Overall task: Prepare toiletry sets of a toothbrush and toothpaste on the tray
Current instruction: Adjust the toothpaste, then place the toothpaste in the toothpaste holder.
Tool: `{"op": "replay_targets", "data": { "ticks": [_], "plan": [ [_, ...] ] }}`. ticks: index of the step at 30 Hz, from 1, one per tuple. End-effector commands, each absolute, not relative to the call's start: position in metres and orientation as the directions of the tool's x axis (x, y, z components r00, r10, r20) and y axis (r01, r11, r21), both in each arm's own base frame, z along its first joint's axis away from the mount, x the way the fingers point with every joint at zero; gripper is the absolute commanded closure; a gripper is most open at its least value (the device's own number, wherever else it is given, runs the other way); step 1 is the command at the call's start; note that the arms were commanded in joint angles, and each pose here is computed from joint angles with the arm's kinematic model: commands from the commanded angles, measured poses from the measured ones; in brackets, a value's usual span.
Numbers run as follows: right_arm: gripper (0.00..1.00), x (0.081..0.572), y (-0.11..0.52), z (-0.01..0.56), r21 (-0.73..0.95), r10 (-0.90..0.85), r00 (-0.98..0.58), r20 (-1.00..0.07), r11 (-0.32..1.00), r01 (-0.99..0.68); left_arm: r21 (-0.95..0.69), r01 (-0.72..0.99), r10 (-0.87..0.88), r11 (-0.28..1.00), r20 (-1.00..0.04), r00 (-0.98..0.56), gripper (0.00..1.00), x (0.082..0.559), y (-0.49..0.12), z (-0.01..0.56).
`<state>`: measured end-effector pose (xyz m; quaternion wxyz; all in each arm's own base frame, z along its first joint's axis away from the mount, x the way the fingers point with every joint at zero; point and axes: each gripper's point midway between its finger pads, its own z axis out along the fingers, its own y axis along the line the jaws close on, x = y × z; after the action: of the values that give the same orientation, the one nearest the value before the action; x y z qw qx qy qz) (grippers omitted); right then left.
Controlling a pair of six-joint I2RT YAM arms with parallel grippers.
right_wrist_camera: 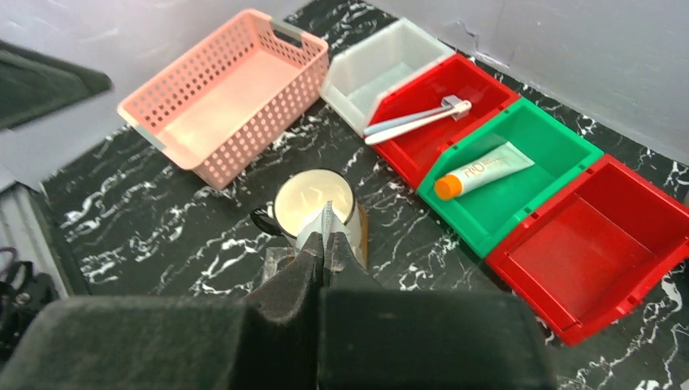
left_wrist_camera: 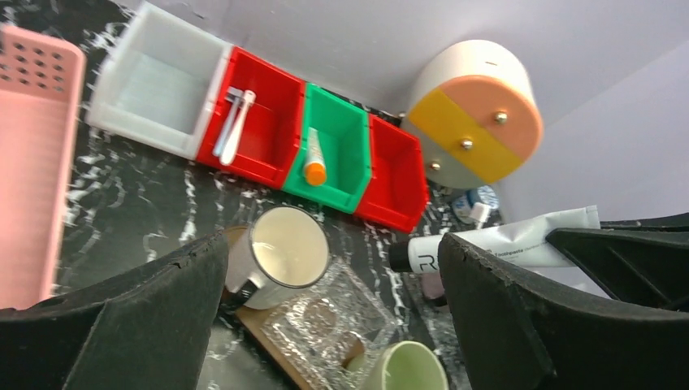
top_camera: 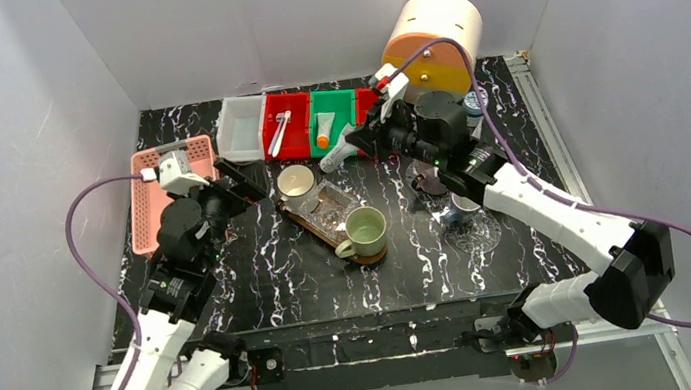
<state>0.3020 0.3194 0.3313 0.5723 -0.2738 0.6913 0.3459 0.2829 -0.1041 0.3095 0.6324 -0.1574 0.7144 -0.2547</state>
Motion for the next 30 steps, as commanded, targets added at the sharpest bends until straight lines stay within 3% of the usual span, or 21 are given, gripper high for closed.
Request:
{"op": "replay_targets", "data": {
  "ticks": [1, 9, 30],
  "plan": [
    [0.99, 0.307, 0.319, 0.337, 0.049, -0.086, -0.13, -0.988, 0.617, -0.785, -0.358, 0.028, -0.35, 0.933, -0.924, -0.152, 0.02, 0.281, -0.08, 0.316],
    [0.99, 0.307, 0.329, 0.325, -0.041, -0.208, -0.11, -0.972, 0.61, -0.791, -0.167, -0.033, -0.171, 0.985, -0.974, -0.152, 0.02, 0.285, -0.059, 0.308],
    [0.99, 0.315, 0.364, 0.3, -0.168, -0.371, -0.079, -0.925, 0.588, -0.791, -0.1, -0.104, -0.117, 0.99, -0.979, -0.167, 0.02, 0.275, -0.039, 0.284]
  ]
}}
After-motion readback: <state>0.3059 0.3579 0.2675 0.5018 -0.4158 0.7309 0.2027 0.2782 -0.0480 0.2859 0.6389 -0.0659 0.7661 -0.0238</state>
